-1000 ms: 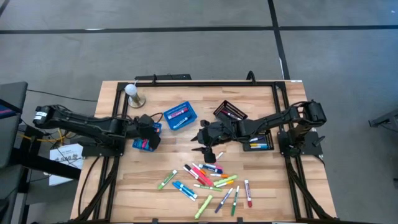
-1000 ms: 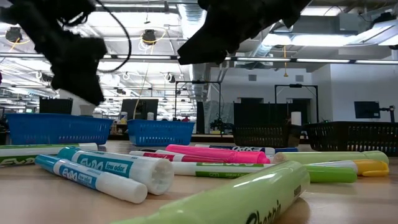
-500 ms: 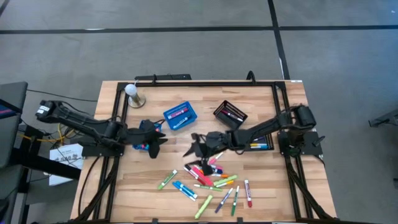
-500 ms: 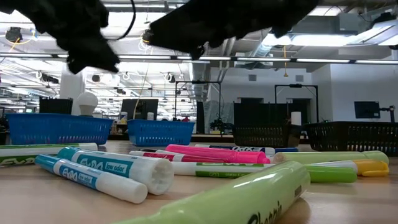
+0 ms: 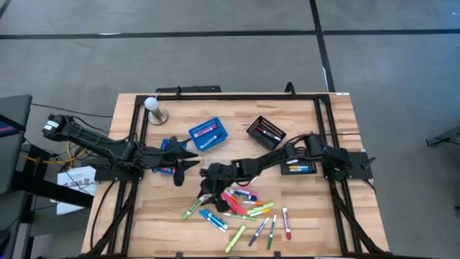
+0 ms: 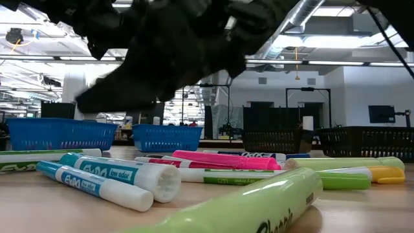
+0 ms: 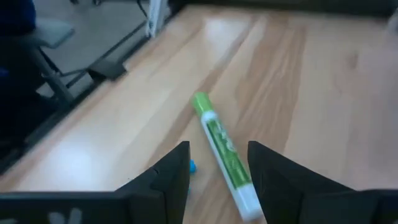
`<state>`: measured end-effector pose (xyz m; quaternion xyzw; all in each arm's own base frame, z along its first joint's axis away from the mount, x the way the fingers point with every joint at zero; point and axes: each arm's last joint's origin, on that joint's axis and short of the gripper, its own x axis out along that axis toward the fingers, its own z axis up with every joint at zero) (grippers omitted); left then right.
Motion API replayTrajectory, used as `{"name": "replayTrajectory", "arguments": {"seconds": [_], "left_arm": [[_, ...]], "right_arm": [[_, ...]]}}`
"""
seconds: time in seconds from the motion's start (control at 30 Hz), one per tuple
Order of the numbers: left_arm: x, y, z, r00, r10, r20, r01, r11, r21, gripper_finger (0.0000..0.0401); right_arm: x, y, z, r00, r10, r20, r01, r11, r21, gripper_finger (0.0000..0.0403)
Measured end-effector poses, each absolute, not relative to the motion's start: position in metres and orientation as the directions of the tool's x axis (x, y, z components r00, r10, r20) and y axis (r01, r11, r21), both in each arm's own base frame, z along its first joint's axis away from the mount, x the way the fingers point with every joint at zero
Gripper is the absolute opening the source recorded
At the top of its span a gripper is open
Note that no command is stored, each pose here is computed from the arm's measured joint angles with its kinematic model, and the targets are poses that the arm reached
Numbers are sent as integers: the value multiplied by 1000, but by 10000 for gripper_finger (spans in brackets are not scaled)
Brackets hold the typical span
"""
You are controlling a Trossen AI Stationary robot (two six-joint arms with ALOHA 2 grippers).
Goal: Pick & Place Markers
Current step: Put the light green marker pen into the right blue bin
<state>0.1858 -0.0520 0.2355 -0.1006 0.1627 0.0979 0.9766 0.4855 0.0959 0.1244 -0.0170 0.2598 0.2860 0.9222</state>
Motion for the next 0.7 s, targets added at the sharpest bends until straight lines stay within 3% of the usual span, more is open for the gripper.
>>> {"name": "replayTrajectory", "arguments": {"seconds": [0.4, 0.63, 0.7], "left_arm": [[186, -52, 235, 928, 158, -337, -224, 960, -165, 127], [186, -52, 235, 928, 158, -337, -224, 960, -165, 127], [186, -52, 235, 928, 158, -336, -224, 960, -166, 127]], "right_arm": [[501, 92, 81, 658, 501, -562, -540, 834, 112, 128], [501, 78, 88, 655, 476, -586, -493, 858, 145, 61], [499, 73, 95, 648, 462, -606, -470, 868, 160, 58]]}}
